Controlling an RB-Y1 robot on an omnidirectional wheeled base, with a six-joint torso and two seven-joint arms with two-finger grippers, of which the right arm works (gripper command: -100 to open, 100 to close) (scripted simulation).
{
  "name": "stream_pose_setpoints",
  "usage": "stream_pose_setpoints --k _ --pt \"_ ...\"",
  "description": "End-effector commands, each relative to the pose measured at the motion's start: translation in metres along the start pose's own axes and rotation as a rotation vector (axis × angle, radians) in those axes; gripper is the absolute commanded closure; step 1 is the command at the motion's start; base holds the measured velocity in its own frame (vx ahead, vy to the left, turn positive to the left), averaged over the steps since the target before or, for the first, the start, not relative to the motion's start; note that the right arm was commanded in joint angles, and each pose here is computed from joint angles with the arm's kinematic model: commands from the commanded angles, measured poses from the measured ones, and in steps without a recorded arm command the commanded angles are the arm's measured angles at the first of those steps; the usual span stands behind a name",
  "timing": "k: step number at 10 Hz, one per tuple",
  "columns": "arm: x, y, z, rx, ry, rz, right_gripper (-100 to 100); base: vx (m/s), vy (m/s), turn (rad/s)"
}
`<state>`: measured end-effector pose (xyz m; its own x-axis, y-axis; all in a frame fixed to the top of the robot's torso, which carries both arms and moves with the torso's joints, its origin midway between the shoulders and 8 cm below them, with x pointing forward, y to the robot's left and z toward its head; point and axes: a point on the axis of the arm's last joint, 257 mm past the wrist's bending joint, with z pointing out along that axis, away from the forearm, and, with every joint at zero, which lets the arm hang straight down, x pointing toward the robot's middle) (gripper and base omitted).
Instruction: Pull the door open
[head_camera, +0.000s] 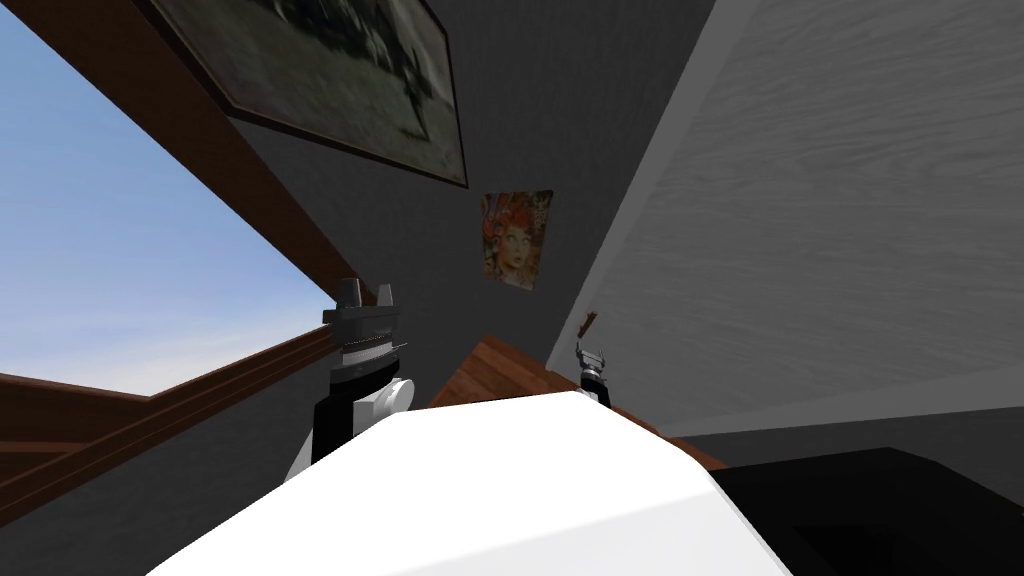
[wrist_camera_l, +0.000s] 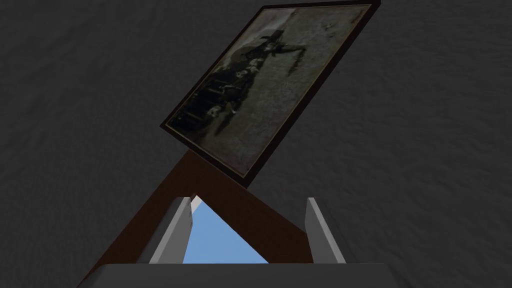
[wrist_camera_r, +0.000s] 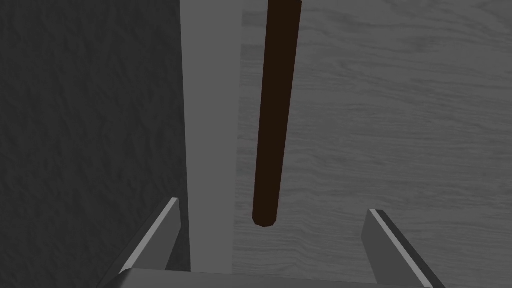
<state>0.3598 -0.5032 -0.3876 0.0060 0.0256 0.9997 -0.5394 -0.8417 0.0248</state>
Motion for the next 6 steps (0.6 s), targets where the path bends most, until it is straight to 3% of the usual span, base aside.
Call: stream_pose_setpoints --k 1,3,6 --pt "0.000 0.000 0.0000 0.000 0.000 0.000 -100 0.054 -0.032 0.024" --pt "-0.001 0.005 -0.0006 -0.002 0.000 0.004 -100 0.181 -0.063 -0.003" --pt "-0.003 0.015 -0.0016 -0.002 -0.001 0.003 -100 0.188 -0.120 0.003"
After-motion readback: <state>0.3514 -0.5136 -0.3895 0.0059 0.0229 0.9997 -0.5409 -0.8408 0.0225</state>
